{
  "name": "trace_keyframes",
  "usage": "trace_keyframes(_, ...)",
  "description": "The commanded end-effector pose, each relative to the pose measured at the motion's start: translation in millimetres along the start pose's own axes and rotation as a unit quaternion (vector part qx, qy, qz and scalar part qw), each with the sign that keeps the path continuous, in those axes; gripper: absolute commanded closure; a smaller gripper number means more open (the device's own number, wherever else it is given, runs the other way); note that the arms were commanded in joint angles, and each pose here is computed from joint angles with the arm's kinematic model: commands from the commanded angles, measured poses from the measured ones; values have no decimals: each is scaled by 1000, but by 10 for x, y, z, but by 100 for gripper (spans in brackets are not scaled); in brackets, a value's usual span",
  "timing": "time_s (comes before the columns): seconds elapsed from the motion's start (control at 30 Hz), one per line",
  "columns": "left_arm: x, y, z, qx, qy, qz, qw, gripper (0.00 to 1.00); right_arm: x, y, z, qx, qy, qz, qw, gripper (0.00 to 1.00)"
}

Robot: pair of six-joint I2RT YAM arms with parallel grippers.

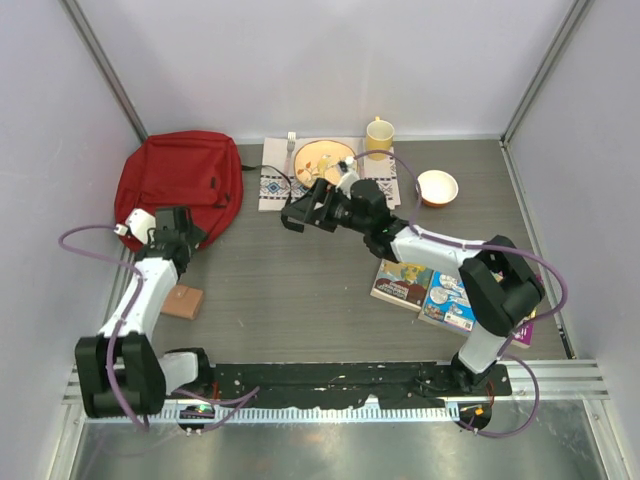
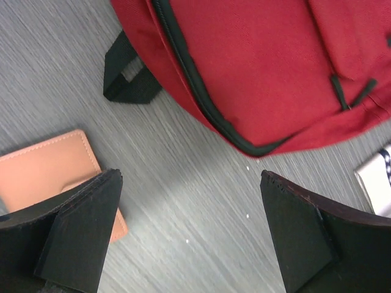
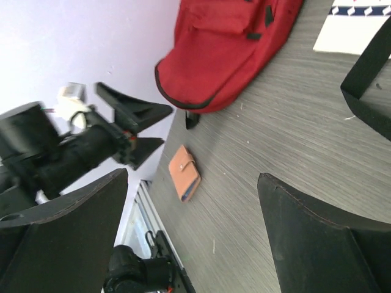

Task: Pack the student bag
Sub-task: Pick up the student bag at the center of the board.

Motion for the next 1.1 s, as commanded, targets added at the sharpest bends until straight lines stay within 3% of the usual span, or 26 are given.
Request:
trace_keyframes(0.0, -189, -238, 269, 12, -22, -60, 998, 0, -289, 440, -252, -85, -45, -2, 995, 8)
trace_keyframes(0.17, -241, -377, 477, 37, -38, -79, 995, 0, -383, 598, -423, -102, -58, -16, 993, 7)
trace_keyframes(0.5, -196, -418, 887, -5, -28, -58, 998, 0, -530, 514, -614, -97, -78, -17, 992, 7)
trace_keyframes(0.6, -104, -452, 972, 4, -2, -43, 999, 23, -568, 426, -643, -94, -83, -8, 992, 7)
trace_keyframes(0.63, -80, -465, 979, 8, 5, -41, 999, 38, -588, 385, -657, -92, -86, -6, 992, 7)
trace_keyframes(0.7, -4, -459, 963, 21, 23, -40, 999, 52, -611, 345, -668, -87, -89, -3, 992, 7)
trace_keyframes(0.73, 6, -460, 949, 27, 25, -43, 998, 67, -605, 315, -670, -84, -88, -1, 993, 7)
trace_keyframes(0.83, 4, -458, 832, 56, 24, -49, 997, 94, -624, 227, -676, -76, -89, 3, 993, 7)
trace_keyframes(0.9, -19, -446, 695, 78, 21, -51, 995, 100, -633, 150, -675, -68, -90, 7, 994, 7)
trace_keyframes(1.07, -164, -571, 287, 158, 15, -34, 987, 100, -607, -29, -630, -54, -82, 22, 995, 7)
Point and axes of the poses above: each gripper's point midway between its finger pads, its own z axis out along the fingers, its own y axis along the line the jaws close on, x = y × z, the point moved 4 cm from there along -z, back along the fingers, and after that the axes turned 9 degrees about -z, right-handed, at the moved point
